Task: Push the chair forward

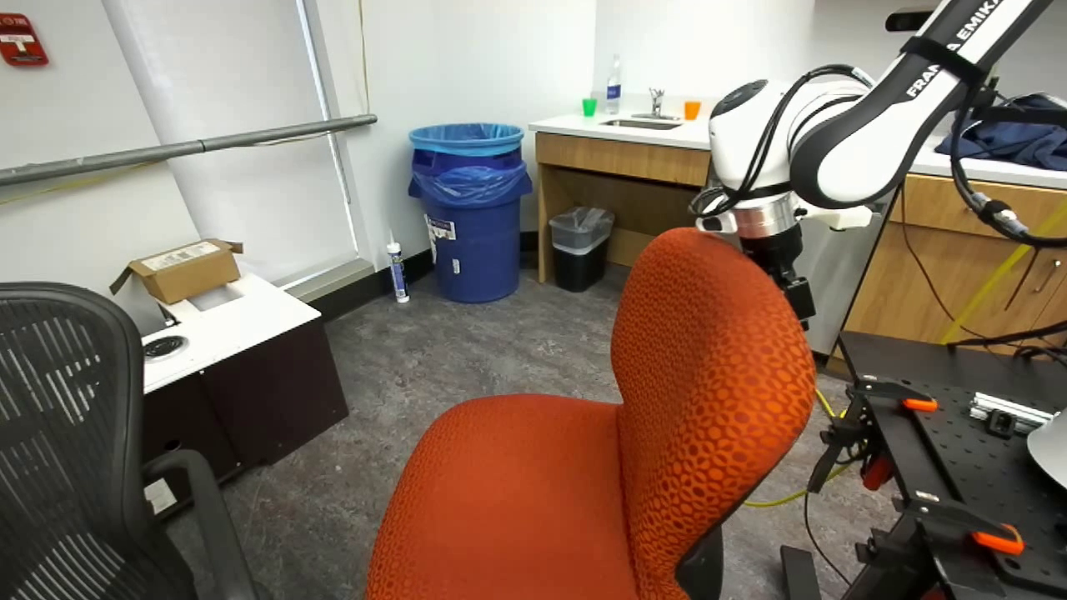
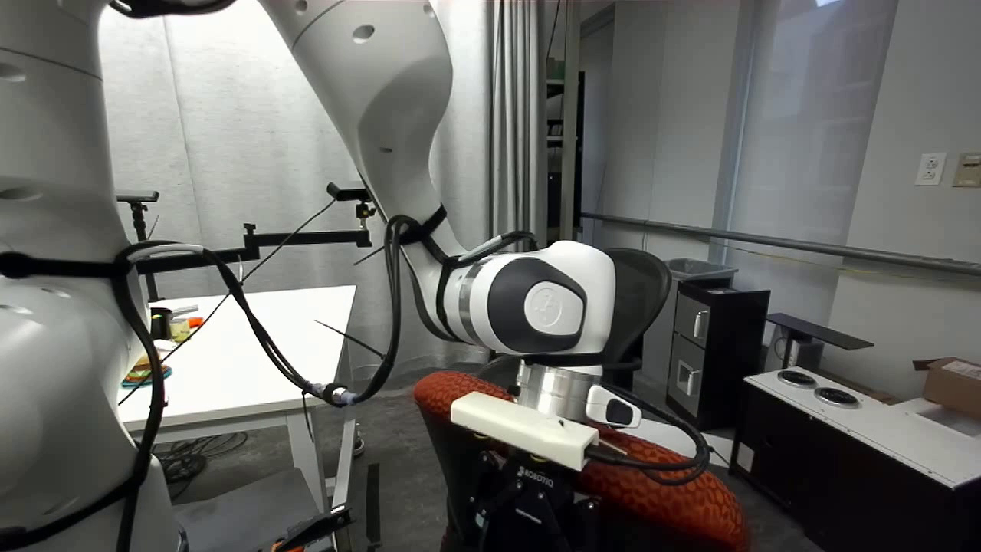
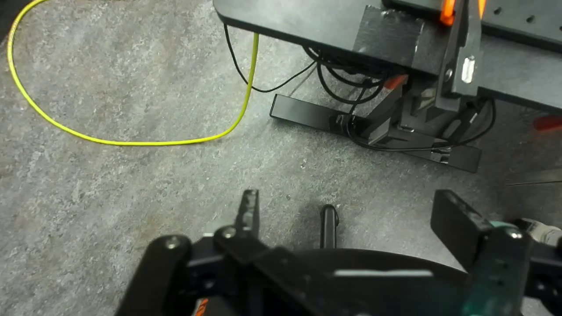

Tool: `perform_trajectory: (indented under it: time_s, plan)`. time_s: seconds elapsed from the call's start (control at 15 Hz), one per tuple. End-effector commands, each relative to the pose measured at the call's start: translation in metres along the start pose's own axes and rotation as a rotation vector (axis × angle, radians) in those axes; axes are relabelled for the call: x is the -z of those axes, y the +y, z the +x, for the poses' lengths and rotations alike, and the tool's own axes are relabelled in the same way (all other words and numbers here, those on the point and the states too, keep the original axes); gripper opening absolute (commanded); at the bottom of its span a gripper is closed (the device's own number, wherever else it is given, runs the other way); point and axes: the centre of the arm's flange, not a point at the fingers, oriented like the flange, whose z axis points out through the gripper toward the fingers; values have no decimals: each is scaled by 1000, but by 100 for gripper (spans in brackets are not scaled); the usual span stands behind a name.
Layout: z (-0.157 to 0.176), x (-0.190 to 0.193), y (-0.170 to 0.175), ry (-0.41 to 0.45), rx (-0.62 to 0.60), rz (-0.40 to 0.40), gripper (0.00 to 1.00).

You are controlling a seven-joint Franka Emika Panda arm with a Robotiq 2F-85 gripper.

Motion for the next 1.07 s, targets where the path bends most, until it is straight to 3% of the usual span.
perform_trajectory:
  time_s: [0.0,0.33,0.73,1.0]
  plan:
    - [50,4,7,36,57,-54,100]
    - [80,24,26,92,51,-111,100]
    - [118,61,52,203,86,-268,100]
    - [135,69,62,232,109,-318,100]
